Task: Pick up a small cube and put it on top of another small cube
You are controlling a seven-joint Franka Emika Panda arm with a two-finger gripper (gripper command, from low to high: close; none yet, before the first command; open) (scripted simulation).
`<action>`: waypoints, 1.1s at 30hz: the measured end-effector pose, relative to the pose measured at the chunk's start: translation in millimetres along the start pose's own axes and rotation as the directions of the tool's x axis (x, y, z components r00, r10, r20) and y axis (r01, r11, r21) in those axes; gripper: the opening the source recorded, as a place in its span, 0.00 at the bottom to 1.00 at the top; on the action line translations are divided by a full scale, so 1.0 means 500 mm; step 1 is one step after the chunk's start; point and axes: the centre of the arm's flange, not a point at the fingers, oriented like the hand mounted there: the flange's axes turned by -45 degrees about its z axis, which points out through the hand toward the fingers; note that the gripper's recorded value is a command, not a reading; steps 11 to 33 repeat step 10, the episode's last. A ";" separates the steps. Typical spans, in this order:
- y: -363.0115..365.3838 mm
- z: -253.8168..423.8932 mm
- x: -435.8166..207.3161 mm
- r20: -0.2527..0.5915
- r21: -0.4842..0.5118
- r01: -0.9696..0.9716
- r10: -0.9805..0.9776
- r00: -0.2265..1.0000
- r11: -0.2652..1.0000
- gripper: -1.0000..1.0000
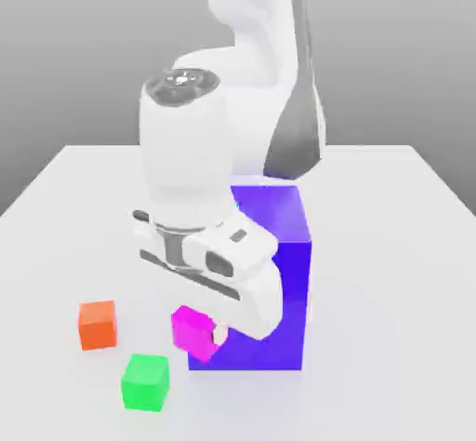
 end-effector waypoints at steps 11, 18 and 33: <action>-0.013 0.123 0.001 0.003 0.004 0.006 -0.007 1.000 1.000 1.00; -0.013 0.123 0.001 0.003 0.004 0.006 -0.007 1.000 1.000 1.00; -0.013 0.123 0.001 0.003 0.004 0.006 -0.007 1.000 1.000 1.00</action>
